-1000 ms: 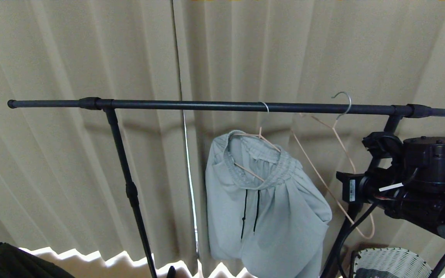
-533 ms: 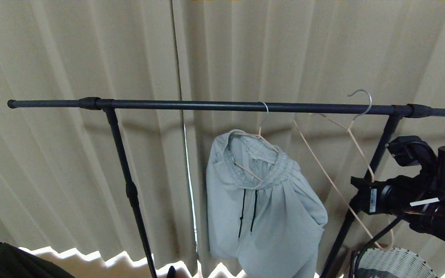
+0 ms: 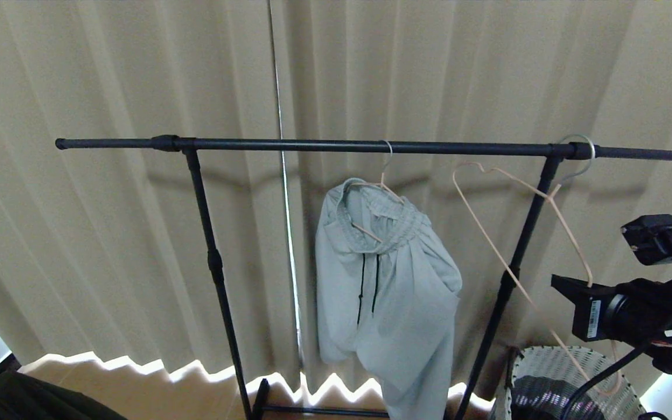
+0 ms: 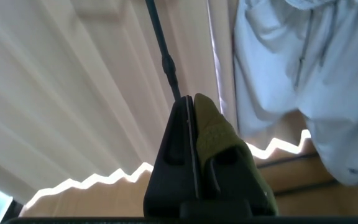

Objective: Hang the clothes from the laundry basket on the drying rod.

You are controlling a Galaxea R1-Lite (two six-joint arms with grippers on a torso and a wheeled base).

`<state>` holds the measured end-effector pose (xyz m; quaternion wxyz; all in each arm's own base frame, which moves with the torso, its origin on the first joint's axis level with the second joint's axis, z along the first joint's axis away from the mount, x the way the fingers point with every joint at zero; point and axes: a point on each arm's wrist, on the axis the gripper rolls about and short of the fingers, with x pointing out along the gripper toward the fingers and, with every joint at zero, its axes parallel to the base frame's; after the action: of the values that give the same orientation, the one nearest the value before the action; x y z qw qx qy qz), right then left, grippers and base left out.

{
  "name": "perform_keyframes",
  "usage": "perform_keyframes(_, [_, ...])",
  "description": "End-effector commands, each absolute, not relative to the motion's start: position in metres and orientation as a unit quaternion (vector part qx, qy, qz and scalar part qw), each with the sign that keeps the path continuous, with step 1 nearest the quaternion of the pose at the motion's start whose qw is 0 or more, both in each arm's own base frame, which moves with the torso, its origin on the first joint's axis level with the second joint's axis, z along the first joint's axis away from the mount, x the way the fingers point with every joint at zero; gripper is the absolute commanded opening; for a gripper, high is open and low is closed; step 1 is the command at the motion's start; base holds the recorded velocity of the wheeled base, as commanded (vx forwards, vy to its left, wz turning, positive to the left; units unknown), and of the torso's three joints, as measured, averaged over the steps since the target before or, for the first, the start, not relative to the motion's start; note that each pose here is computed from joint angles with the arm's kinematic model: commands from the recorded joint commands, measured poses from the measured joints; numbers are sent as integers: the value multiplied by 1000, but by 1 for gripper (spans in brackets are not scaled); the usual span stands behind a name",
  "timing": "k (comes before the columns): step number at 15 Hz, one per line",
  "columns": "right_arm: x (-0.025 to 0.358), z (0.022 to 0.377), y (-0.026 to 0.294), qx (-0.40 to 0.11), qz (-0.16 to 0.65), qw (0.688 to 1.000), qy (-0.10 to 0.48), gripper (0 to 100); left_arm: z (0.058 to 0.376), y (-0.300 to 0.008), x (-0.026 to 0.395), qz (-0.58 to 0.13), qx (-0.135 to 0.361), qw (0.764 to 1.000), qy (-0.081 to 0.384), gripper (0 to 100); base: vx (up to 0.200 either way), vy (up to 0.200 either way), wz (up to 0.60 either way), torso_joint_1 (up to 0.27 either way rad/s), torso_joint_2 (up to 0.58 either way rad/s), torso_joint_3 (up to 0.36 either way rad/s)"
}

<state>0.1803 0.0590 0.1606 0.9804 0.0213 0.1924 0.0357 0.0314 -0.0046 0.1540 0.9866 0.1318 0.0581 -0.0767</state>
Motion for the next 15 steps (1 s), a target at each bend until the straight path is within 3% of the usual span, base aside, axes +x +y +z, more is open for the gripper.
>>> perform_keyframes(1, [177, 162, 58, 23, 36, 981, 187, 0, 150, -5, 33, -78, 133, 986, 68, 0, -200, 0, 0, 2, 2, -2])
perform_keyframes(5, [170, 159, 56, 22, 39, 981, 190, 0, 134, -7, 32, -116, 142, 979, 91, 0, -50, 0, 0, -1, 1, 1])
perform_keyframes(9, [156, 170, 55, 9, 71, 984, 163, 0, 144, -10, 40, -127, 163, 973, 97, 0, 0, 0, 0, 0, 0, 0])
perform_keyframes(14, [126, 188, 65, -22, 201, 966, 162, 0, 182, -20, 87, -121, 167, 970, 132, 0, 0, 0, 0, 0, 0, 0])
perform_keyframes(15, [121, 189, 72, -23, 265, 947, 178, 0, 195, -26, 112, -112, 170, 968, 147, 0, 0, 0, 0, 0, 0, 0])
